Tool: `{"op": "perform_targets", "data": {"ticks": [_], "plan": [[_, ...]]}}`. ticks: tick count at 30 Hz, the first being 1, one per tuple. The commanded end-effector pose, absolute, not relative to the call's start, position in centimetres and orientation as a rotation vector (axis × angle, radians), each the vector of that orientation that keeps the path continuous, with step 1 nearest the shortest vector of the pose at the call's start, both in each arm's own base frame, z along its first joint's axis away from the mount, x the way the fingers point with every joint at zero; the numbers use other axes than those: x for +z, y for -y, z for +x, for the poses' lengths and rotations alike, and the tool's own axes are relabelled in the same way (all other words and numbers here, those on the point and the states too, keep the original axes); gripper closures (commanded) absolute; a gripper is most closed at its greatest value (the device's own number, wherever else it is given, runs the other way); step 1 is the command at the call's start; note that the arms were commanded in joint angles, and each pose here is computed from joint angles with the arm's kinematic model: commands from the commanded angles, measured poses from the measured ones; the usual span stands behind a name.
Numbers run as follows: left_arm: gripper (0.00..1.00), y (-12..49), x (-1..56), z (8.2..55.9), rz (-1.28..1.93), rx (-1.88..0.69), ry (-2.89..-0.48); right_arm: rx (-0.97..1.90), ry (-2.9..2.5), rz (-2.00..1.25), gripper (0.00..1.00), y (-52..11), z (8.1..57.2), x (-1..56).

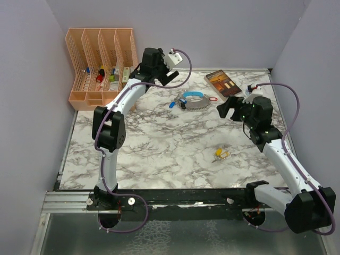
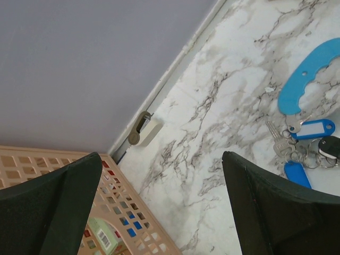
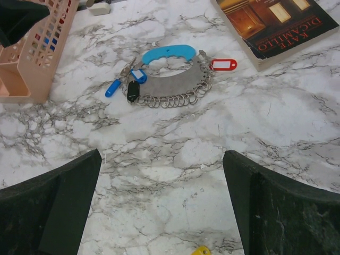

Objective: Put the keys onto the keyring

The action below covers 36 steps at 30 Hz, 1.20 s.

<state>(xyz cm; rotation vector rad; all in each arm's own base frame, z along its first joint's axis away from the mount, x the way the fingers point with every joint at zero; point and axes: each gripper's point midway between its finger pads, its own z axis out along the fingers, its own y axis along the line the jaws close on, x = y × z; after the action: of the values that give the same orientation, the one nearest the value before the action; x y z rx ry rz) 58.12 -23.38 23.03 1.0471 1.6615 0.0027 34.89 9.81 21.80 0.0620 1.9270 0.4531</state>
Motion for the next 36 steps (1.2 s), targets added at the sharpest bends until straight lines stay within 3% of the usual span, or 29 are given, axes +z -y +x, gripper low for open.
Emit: {"op": "perform_targets", "data": {"ticks": [1, 36], "plan": [[0.01, 23.0, 24.2, 57.5, 0.999, -0.030, -1.658, 0.401, -1.908, 0.120, 0.01, -8.6, 35.1, 22.1], [0.01, 23.0, 22.9, 57.3, 1.013, -0.062, -1.692, 0.415, -1.940, 0.205, 0.01, -8.5, 35.5, 21.2]]}}
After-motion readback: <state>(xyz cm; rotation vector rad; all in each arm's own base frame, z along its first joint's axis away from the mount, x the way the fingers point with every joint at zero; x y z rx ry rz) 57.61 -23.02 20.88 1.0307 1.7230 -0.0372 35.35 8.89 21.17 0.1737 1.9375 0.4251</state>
